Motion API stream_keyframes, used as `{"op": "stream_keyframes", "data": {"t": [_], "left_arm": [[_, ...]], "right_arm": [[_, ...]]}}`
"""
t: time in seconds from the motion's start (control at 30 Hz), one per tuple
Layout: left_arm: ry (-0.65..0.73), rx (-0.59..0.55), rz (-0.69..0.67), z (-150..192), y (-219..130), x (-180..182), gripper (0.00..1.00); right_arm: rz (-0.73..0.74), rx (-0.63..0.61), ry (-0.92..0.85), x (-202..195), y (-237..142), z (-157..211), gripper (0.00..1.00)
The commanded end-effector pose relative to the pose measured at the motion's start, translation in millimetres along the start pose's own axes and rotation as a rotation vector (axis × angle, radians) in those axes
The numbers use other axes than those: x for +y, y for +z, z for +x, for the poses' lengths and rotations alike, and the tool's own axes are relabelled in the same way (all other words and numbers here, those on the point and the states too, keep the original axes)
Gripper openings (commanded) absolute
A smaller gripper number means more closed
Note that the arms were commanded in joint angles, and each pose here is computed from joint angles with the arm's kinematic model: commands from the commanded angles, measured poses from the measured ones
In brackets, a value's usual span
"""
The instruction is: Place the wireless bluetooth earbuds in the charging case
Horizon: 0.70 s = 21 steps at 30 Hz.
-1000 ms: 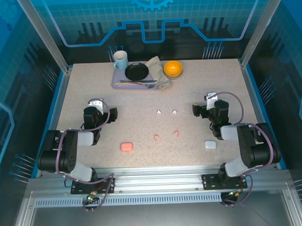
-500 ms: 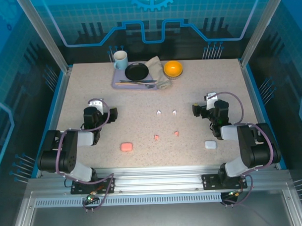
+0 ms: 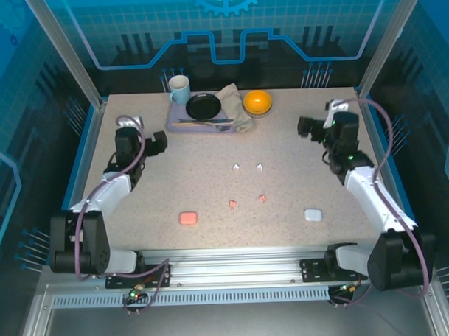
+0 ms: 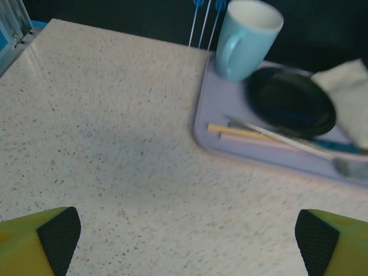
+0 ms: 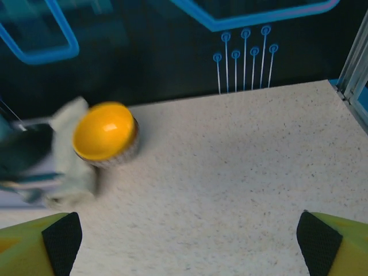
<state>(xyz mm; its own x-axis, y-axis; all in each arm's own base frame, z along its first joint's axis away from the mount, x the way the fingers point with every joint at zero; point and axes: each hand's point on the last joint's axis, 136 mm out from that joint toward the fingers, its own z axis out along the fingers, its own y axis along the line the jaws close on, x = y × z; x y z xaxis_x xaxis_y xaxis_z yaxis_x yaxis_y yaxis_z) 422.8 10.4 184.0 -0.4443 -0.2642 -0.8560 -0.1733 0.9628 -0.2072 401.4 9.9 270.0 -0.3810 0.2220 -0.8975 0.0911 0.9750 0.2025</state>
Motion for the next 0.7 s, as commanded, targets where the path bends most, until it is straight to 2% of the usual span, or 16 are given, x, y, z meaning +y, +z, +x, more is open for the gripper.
{"op": "stream_keyframes", "data": {"t": [0.0,0.1,0.17,0.33,0.47,0.67], "left_arm": [[-0.192,0.256,-0.027,35.6,-26.4,-0.1,0.99],[-0.325,0.37,-0.018,45.5,-41.9,-9.4,0.99],[-0.383,0.423,-0.019,49.8,-49.7,-13.0,0.99],[-0.456,0.429,-0.08,40.8,-58.6,-7.8,0.99],[-0.458,0.432,-0.097,25.7,-54.0,-5.6,0.99],[-0.534,0.478,-0.15,24.9,-36.7,20.8,0.99]], "right_arm": [[0.032,0.369,0.193,-3.5,-28.9,57.2,1.0],[-0.082,0.474,0.177,43.5,-51.4,68.8,0.96],[-0.102,0.568,0.181,73.9,-66.9,89.4,0.93],[-0.126,0.809,0.155,165.1,-97.0,168.9,0.89],[-0.085,0.895,0.02,229.6,-108.1,215.8,0.88],[0.011,0.973,-0.188,306.2,-117.3,274.6,0.9]]}}
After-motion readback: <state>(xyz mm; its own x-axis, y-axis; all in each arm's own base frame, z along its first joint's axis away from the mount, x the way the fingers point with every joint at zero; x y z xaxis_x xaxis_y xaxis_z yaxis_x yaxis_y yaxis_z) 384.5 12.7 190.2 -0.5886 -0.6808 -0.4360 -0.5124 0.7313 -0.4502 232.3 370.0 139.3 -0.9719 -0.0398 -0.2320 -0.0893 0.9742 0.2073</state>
